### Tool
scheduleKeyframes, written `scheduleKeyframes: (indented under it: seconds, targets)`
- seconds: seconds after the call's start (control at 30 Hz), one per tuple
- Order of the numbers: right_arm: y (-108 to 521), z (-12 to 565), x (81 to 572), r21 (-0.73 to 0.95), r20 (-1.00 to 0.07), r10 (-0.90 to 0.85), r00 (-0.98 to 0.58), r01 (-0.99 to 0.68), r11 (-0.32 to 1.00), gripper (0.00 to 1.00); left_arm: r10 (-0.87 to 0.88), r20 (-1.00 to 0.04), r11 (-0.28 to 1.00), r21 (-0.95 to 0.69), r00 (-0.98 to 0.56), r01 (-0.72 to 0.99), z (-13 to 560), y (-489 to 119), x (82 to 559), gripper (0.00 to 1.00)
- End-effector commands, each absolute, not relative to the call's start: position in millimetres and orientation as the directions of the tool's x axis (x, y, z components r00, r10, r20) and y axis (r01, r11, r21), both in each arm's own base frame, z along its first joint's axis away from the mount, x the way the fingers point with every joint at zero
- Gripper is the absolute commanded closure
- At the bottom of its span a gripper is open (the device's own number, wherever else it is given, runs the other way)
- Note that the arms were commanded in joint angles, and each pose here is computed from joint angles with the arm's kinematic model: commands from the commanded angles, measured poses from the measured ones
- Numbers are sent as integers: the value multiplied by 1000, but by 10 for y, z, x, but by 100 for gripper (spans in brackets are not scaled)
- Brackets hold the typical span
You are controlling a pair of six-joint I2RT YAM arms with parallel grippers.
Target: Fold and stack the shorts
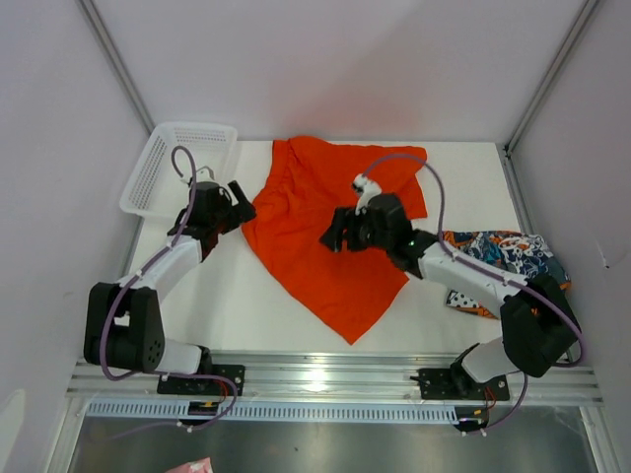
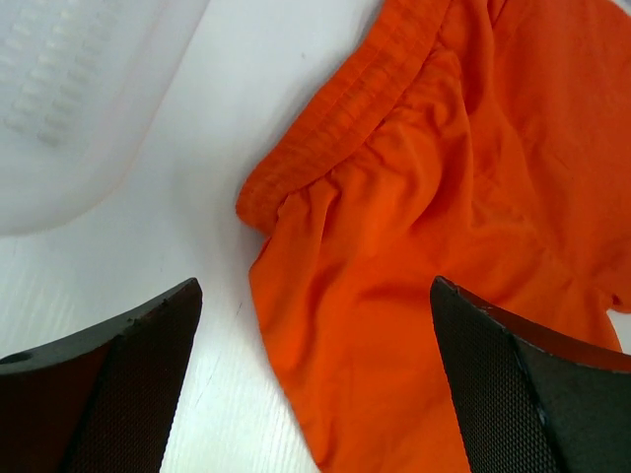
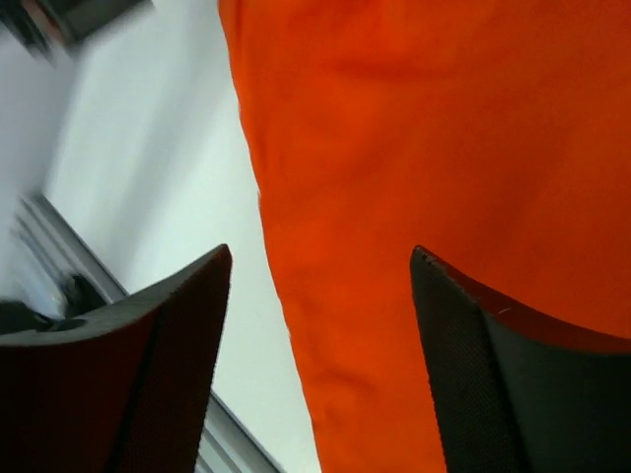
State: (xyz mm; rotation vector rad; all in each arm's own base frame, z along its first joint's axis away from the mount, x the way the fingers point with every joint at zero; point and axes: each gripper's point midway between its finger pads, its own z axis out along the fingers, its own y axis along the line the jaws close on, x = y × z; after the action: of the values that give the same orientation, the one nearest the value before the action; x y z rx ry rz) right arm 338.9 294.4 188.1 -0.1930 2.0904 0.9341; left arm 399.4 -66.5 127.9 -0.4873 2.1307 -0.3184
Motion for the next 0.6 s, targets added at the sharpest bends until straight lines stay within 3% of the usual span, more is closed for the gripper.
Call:
scheduleKeyframes:
  seconds: [0.0,0.23,0.57]
  targets:
    - [2714,1252,2943,288,-744,-79,-663,-426,858,27,-480,-712,871,-457,-513,-181,1376,-741,3845,2]
    - [2782,871,2123,103,-698,-336,-632,-553,827,42,-492,-714,867,-456,-499,-203,1334,-663,3608,2]
    - [2929,643,1651,-158,-642,-588,-492,-666,729,45,-544,-637,828,-512,-546,-228,1180,-726,3568,2]
